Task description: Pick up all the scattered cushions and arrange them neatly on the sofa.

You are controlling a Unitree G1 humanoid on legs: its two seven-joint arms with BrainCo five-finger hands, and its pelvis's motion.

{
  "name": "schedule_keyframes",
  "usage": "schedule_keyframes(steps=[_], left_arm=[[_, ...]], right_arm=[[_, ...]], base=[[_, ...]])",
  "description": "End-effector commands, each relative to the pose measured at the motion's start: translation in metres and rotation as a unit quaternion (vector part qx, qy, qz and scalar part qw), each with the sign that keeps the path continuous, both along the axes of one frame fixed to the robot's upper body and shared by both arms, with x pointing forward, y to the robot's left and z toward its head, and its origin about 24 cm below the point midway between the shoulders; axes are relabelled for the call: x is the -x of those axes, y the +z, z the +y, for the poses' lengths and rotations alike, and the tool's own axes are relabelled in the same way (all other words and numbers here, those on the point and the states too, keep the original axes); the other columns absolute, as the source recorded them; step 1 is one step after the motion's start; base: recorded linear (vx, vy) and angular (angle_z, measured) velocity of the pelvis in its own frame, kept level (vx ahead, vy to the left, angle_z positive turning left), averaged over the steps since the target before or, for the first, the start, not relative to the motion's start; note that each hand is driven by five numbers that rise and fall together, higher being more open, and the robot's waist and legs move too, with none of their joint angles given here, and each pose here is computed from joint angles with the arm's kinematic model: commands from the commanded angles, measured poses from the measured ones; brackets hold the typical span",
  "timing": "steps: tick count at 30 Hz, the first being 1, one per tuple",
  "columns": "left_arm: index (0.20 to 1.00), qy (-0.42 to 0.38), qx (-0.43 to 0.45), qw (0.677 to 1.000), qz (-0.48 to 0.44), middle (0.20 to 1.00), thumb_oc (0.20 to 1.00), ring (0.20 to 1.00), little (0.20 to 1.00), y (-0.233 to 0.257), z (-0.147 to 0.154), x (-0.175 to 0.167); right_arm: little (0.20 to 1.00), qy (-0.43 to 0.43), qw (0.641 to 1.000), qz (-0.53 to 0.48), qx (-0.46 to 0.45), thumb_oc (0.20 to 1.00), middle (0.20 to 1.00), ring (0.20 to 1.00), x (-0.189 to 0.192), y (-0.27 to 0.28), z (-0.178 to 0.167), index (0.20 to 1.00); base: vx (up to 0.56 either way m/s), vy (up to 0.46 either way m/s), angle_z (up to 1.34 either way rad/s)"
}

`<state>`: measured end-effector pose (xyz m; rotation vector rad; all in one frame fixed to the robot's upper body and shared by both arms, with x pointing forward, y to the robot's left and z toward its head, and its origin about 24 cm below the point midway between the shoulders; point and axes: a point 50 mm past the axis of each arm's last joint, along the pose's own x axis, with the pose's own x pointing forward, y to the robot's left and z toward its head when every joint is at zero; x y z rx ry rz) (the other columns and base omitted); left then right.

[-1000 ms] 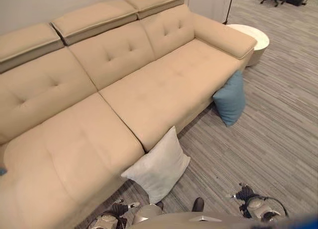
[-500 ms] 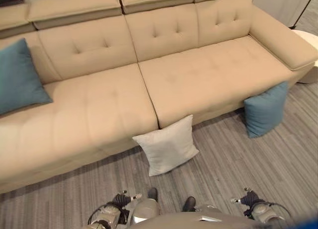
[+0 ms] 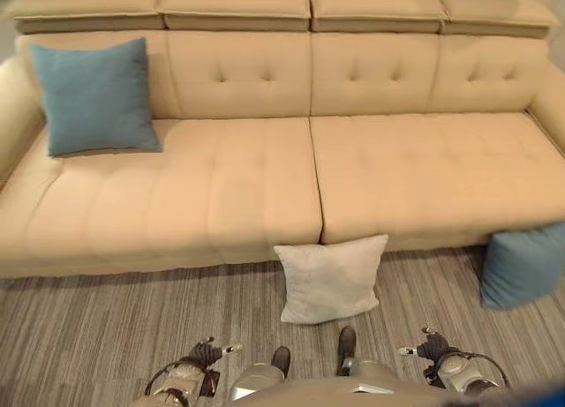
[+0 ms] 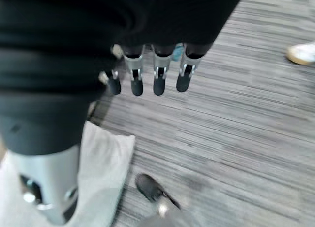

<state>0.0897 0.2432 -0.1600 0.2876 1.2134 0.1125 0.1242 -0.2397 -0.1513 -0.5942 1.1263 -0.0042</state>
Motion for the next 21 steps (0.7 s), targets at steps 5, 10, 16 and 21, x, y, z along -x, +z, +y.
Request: schedule_keyframes(steps=[5,10,16,21], left_arm=[[1.000,0.004,0.012,0.998,-0.058,1.000,1.000,1.000,1.000,0.008,-0.008,-0.035],[1.000,0.000,0.022,0.996,-0.087,1.000,1.000,1.000,1.000,0.012,-0.013,-0.049],[1.000,0.020,0.013,0.992,-0.126,1.000,1.000,1.000,1.000,0.021,-0.004,-0.064],[1.000,0.054,0.010,0.975,-0.214,1.000,1.000,1.000,1.000,0.044,0.006,-0.099]], right_arm=[[1.000,0.001,0.998,-0.054,0.024,1.000,1.000,1.000,-0.022,0.015,-0.021,1.000],[1.000,0.004,0.998,-0.057,0.022,1.000,1.000,1.000,-0.024,0.016,-0.020,1.000],[1.000,-0.005,0.997,-0.079,0.018,1.000,1.000,1.000,-0.033,0.019,-0.016,1.000],[1.000,-0.004,0.987,-0.158,0.024,1.000,1.000,1.000,-0.071,0.041,-0.017,1.000]], base=[[0.02,-0.135,0.55],[0.04,-0.003,0.45],[0.04,0.041,-0.15],[-0.12,0.057,-0.19]])
